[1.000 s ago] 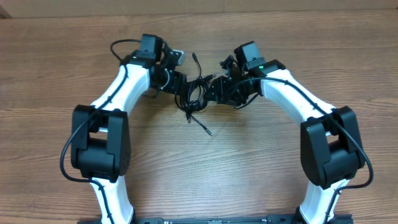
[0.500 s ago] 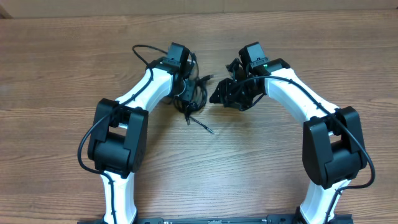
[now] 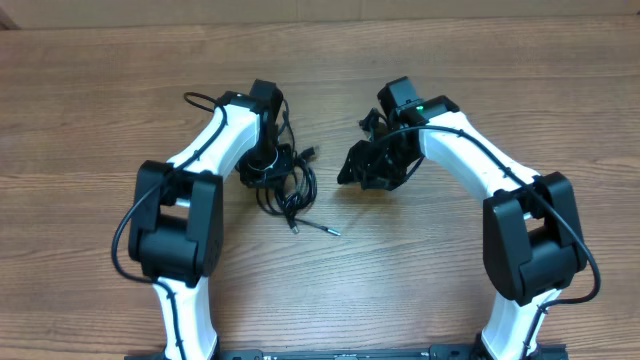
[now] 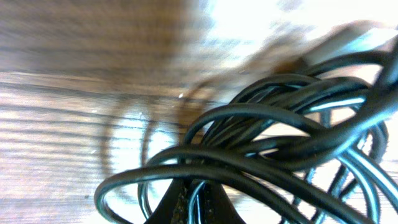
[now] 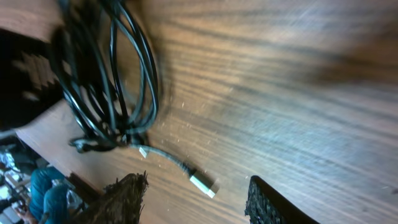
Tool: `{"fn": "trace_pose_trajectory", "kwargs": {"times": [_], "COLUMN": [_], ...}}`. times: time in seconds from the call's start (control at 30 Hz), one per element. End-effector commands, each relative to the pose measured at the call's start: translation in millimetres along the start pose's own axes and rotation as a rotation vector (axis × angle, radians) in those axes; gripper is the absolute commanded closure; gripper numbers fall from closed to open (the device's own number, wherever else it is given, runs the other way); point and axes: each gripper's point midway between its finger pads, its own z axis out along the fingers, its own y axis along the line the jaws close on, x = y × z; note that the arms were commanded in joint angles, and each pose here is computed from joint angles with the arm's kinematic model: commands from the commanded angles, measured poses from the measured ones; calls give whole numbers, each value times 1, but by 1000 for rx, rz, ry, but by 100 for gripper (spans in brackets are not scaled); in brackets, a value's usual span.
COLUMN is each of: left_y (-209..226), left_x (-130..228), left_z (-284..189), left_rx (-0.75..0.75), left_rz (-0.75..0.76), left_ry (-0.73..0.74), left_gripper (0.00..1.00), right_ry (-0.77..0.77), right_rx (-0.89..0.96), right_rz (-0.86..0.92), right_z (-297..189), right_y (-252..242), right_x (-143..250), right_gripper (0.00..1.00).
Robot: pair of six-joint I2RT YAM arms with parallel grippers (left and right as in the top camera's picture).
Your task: Untangle cables
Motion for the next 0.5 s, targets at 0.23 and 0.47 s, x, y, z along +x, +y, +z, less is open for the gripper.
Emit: {"fn": "trace_pose_trajectory", "kwargs": {"times": [0.23,0.47], "left_y": [-23,-11], "left_x": [-20,-37], "left_z": [-80,-63], "left_rx": [103,-3], "left_rz": [-2,176], "left_ry": [-260,-294], "left_gripper": [70,69], "right_ry": [-4,-71], "right_rx": [-11,-63], "right_rz": [-29,62], "right_z": [6,13], "right_y": [40,65], "right_x": [11,-3], "right_gripper": [46,46]}}
